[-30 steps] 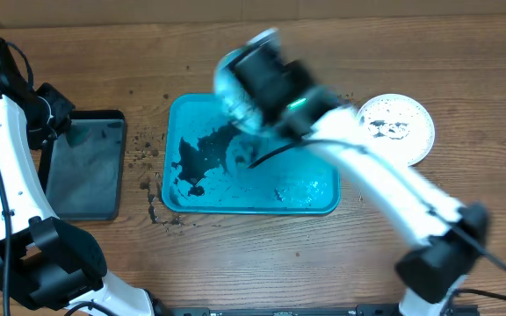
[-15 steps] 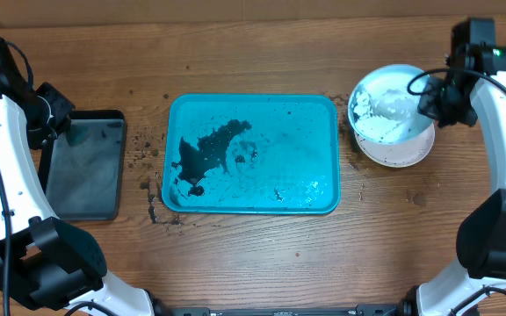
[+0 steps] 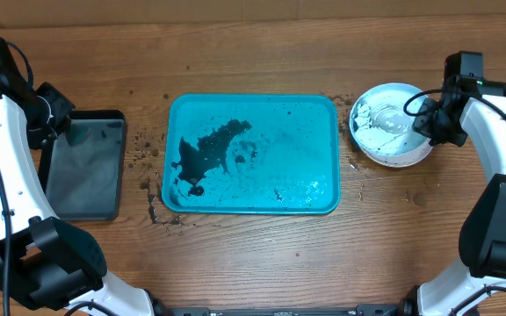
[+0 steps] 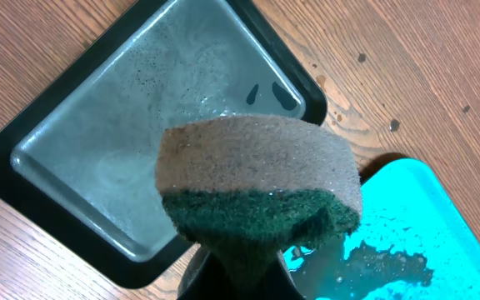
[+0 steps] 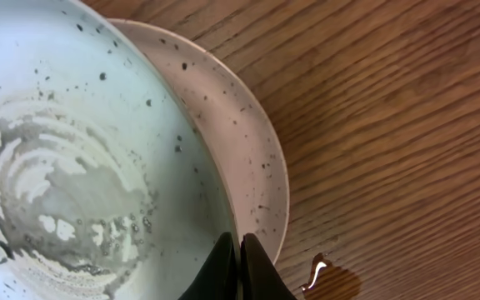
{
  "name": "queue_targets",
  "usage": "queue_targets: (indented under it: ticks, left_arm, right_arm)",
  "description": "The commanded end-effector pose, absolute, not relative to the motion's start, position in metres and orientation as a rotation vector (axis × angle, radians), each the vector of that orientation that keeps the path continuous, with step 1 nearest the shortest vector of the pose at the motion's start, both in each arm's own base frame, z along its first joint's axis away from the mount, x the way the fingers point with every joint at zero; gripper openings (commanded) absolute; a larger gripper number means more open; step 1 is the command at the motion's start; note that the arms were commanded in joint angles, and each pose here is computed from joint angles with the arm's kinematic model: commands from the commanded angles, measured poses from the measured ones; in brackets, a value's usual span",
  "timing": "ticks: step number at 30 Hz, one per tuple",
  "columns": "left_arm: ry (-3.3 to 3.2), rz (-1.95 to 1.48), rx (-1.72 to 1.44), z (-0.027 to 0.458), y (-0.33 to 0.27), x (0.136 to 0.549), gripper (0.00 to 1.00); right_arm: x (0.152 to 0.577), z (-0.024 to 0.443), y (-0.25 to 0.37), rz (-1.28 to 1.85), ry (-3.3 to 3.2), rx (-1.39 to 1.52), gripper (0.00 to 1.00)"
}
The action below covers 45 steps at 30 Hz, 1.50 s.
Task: Clean dirty plates on tray and stack at the side
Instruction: 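Lower the plate onto the stacked plates and open the right gripper, then drop the sponge into the black tray with the left gripper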
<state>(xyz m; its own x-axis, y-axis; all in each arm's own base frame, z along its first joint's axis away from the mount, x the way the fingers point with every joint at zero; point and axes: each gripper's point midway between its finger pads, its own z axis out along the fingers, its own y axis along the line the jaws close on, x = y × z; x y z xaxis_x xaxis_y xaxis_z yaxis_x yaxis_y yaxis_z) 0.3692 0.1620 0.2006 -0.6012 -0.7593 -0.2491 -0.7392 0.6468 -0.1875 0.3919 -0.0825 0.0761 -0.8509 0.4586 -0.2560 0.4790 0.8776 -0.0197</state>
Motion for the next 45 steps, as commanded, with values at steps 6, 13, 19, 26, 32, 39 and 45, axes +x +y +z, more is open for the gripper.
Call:
queue_targets:
  ticks: [6, 13, 19, 26, 32, 39, 45]
  left_arm:
    - [2.575, -0.099, -1.211, 0.195, 0.164, 0.368, 0.04]
    - [2.574, -0.099, -1.212, 0.195, 0.164, 0.368, 0.04]
    - [2.574, -0.1, -1.212, 0.195, 0.164, 0.368, 0.04]
    - [2.564, -0.099, -1.206, 0.192, 0.165, 0.371, 0.04]
    - [2.542, -0.088, -1.2, 0.167, 0.172, 0.379, 0.04]
    - [2.549, 0.028, -1.254, 0.105, 0.186, 0.366, 0.04]
    - [2.466, 0.079, -1.426, 0.077, 0.214, 0.343, 0.05]
  right_arm:
    - [0.39, 0.079, -0.1, -0.175, 2.767, 0.768, 0.04]
    - [0.384, 0.078, -0.117, -0.117, 2.755, 0.854, 0.04]
    - [0.39, 0.077, -0.098, 0.036, 2.771, 0.824, 0.22]
    - [0.4, 0.08, -0.028, 0.326, 2.828, 0.614, 0.42]
    - [0.409, 0.088, 0.043, 0.5, 2.832, 0.387, 0.52]
    - [0.412, 0.094, 0.125, 0.553, 2.8, 0.096, 0.59]
    - [0.41, 0.098, 0.156, 0.58, 2.774, 0.001, 0.67]
